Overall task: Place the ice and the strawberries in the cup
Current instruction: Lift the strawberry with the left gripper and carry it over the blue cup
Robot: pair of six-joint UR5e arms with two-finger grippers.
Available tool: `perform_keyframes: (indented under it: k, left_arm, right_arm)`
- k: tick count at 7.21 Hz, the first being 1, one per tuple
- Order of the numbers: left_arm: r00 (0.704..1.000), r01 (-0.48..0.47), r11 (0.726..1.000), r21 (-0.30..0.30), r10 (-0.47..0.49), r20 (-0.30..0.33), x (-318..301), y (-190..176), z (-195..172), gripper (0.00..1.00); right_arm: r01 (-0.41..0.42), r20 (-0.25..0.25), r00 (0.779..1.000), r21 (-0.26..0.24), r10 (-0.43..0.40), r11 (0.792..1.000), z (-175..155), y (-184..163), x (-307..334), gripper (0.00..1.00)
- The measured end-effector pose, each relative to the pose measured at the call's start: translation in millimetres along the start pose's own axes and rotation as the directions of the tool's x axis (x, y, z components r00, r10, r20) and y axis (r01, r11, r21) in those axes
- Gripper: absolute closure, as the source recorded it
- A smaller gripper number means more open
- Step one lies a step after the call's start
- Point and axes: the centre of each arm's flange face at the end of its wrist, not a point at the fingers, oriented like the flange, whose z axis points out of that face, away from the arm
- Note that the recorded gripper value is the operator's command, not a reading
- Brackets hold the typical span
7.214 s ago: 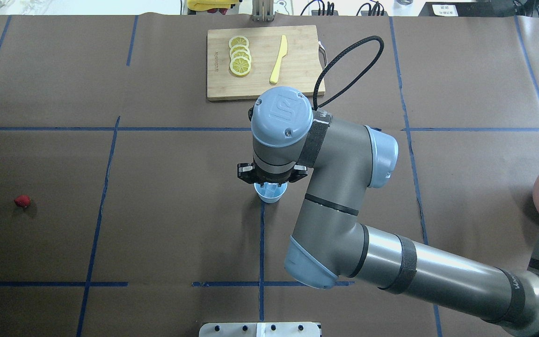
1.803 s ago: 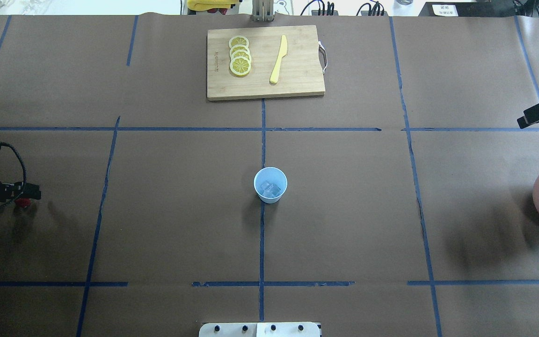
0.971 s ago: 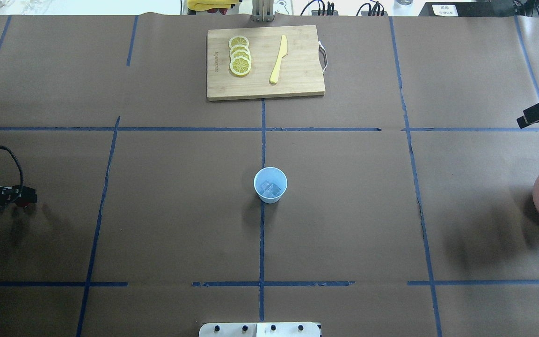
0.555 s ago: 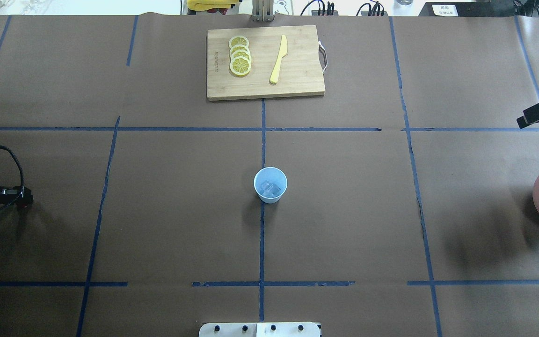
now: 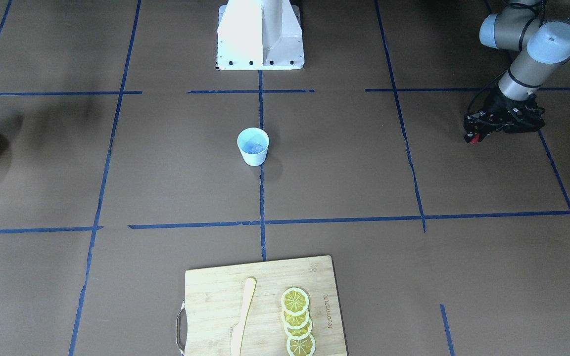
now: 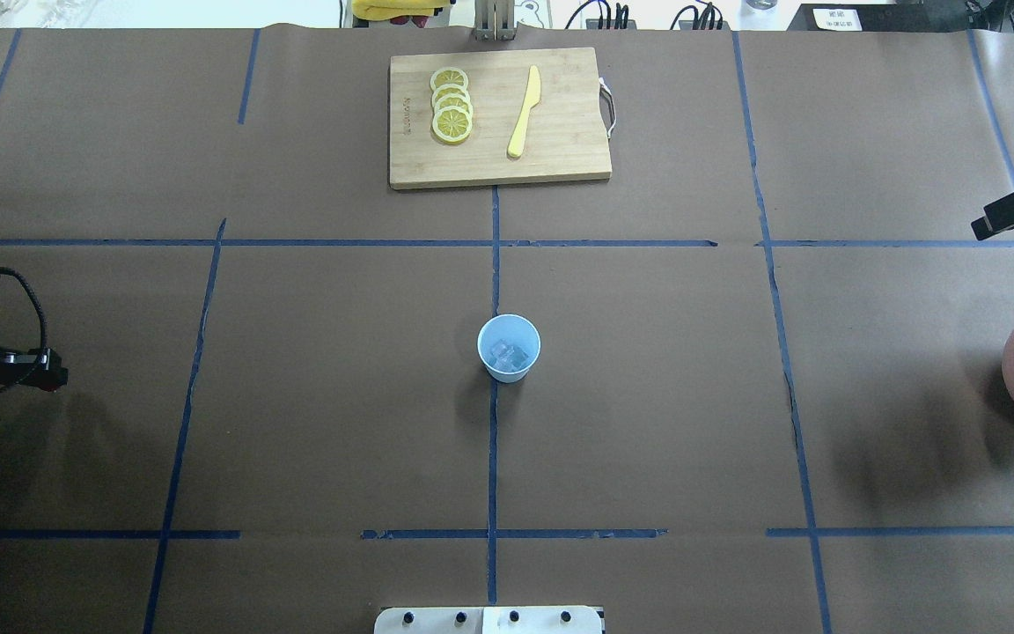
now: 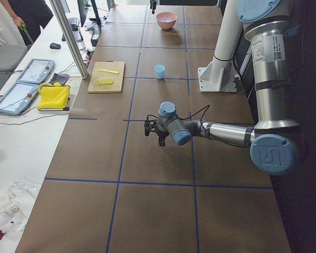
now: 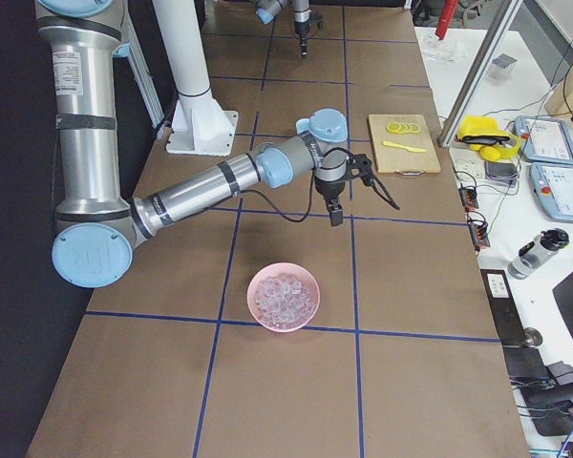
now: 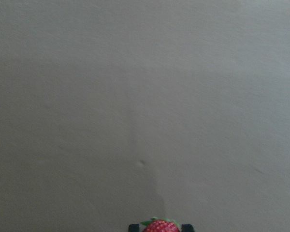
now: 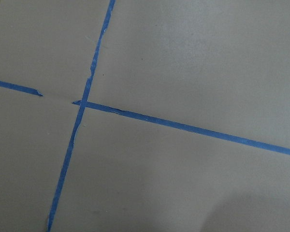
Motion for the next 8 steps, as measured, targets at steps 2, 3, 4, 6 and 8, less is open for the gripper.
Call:
perform_keyframes:
  k: [2, 3, 4, 6, 8]
  left_arm:
    - [0.999, 0.040, 0.998, -0.044, -0.040, -0.013, 47.6, -11.1, -51.4, 1.00]
    - [0.998, 0.057, 0.997, -0.057, -0.057, 0.002, 99.8, -26.6, -78.2, 1.00]
    - [0.997, 0.070, 0.995, -0.069, -0.068, 0.021, 164.8, -45.1, -105.1, 1.00]
    - [0.995, 0.096, 0.989, -0.109, -0.091, 0.044, 282.8, -46.8, -133.6, 1.00]
    - [0.990, 0.136, 0.984, -0.117, -0.132, 0.040, 374.7, -24.2, -124.3, 1.00]
  right_arm:
    - [-0.026, 0.007, 1.000, 0.001, 0.026, 1.000, -6.3, 5.7, 17.6, 0.01]
    - [-0.034, 0.004, 0.999, 0.000, 0.034, 0.999, -9.1, 12.1, 32.7, 0.01]
    - [-0.031, -0.002, 1.000, 0.001, 0.031, 1.000, -12.2, 18.2, 51.1, 0.01]
    - [-0.018, 0.000, 1.000, -0.014, 0.018, 1.000, -11.0, 31.0, 106.1, 0.01]
    - [-0.009, -0.004, 1.000, -0.037, 0.009, 0.999, -0.7, 44.4, 162.7, 0.01]
